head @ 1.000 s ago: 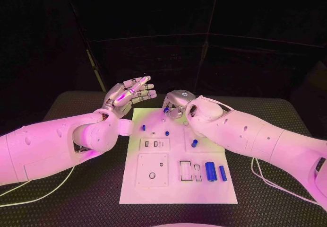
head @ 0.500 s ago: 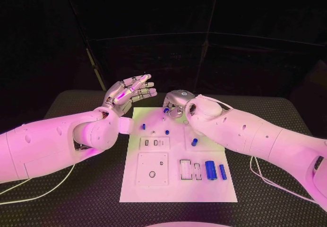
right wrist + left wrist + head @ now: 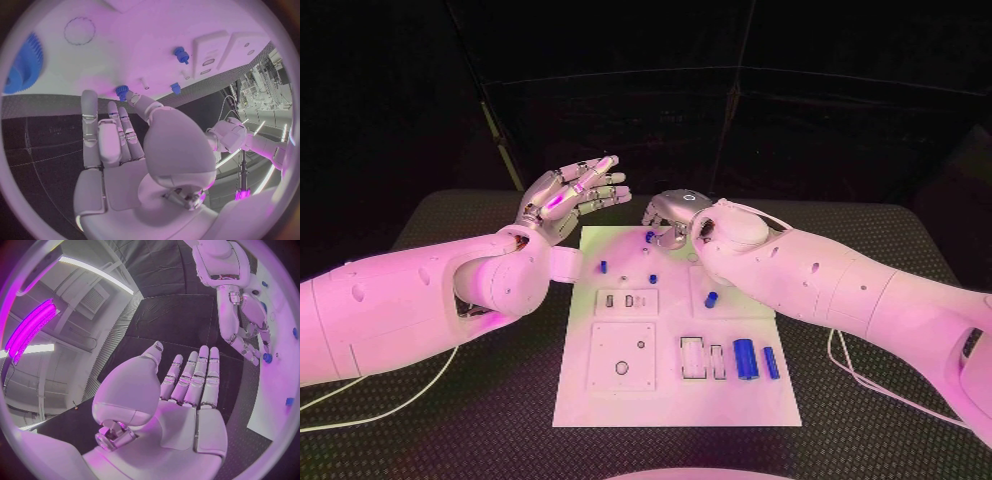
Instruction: Assemble the parts on the task board
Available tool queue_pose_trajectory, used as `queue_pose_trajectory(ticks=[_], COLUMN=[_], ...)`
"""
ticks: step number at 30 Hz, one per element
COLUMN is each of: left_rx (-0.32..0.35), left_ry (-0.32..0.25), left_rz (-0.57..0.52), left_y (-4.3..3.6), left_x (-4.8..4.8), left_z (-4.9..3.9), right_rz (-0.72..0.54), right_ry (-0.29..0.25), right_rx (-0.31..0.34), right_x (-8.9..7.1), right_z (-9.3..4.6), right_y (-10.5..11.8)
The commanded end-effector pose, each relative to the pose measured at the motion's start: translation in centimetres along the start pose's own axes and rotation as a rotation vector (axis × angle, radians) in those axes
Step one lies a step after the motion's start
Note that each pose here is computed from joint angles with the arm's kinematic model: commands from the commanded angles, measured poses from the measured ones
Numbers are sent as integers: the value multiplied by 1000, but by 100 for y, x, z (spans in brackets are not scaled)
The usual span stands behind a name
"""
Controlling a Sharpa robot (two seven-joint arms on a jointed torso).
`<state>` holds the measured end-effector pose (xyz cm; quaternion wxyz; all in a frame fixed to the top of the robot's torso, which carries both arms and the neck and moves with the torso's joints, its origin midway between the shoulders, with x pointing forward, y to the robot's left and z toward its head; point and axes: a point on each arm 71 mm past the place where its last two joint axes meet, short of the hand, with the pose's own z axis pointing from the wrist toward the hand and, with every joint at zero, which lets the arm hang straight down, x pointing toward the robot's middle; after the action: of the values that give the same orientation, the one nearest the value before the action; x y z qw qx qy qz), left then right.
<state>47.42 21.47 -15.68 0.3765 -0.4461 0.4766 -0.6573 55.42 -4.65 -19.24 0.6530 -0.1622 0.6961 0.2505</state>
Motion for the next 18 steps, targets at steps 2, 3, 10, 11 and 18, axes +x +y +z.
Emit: queue_pose_trajectory(ticks=[2, 3, 10, 11, 18], left_rx=[5, 5, 7, 7, 8], left_ry=[6, 6, -2, -3, -12], left_rz=[-3, -3, 1, 2, 7], left_y=[-13, -14, -20, -21, -24], left_x=[4, 0, -41, -48, -108], left_z=[8, 8, 7, 7, 13], right_rz=[2, 3, 26, 34, 172], right_ry=[-26, -32, -68, -73, -68], right_rx=[-16, -16, 0, 6, 134], right_x=[-37, -44, -116, -129, -209], right_z=[-6, -14, -170, -204, -554], right_y=[18, 12, -131, -163, -576])
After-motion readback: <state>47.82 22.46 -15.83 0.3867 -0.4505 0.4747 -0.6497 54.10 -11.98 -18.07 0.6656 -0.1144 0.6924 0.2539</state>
